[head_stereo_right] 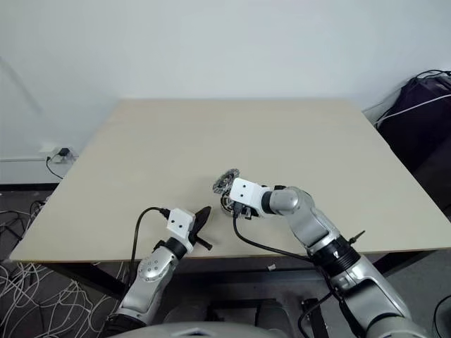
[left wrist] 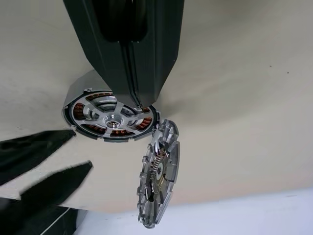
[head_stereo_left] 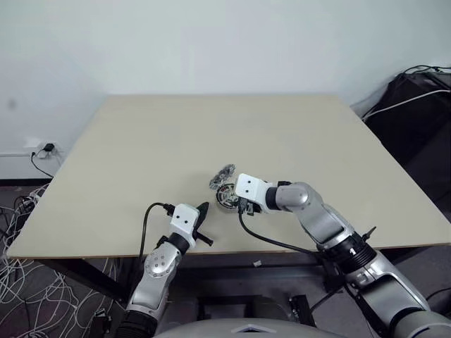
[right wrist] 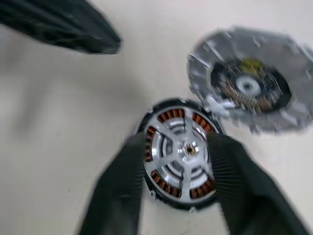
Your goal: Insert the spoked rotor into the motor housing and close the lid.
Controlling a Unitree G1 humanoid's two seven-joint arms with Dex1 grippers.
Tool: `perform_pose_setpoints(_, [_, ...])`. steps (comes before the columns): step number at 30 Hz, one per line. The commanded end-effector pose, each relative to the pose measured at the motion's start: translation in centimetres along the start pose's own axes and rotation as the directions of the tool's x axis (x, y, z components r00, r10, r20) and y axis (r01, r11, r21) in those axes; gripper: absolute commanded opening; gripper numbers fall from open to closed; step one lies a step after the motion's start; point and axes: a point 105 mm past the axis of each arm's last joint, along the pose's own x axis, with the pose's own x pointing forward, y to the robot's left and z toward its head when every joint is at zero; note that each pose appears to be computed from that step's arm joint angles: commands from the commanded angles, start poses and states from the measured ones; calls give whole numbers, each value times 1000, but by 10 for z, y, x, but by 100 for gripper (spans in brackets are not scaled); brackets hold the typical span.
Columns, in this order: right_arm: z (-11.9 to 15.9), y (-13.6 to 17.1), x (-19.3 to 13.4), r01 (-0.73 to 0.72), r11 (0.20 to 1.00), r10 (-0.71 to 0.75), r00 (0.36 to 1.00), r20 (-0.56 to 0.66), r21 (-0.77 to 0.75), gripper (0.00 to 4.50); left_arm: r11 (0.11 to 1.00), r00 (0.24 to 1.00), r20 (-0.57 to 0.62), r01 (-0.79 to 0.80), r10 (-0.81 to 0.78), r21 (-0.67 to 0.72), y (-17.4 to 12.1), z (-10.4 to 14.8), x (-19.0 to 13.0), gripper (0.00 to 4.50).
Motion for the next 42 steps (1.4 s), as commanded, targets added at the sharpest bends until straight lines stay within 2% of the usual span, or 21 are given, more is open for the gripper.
perform_pose_setpoints(1, [3,-4,0,-64,990,59,997,-39,-125,327,999,999,47,24,-26,43,-3,10,2,0])
perform_pose_setpoints(4, [-2,-4,2,-127,976,112,990,-91,-180,423,997,997,44,60,-62,49,-6,9,0,0])
perform_pose_setpoints(10, [-16,-3,5,-239,934,194,963,-186,-264,423,990,989,24,143,-143,23,-11,4,-7,0])
perform_pose_setpoints(15, [-28,-7,8,-295,888,214,944,-251,-352,423,988,989,16,150,-150,-28,-12,1,-10,0])
perform_pose_setpoints(24, [-32,-9,15,-355,855,252,921,-295,-377,423,986,988,-5,156,-157,-63,-14,-4,-11,0])
perform_pose_setpoints(27, [-34,-7,18,-377,845,268,912,-310,-379,363,985,987,-14,158,-160,-74,-14,-8,-12,0])
perform_pose_setpoints(38, [-34,-7,17,-389,838,278,908,-314,-383,13,978,984,-29,172,-176,-121,-15,-15,-14,0])
perform_pose_setpoints(42, [-34,-8,16,-383,842,275,910,-310,-379,10,976,983,-27,179,-184,-125,-16,-15,-13,0])
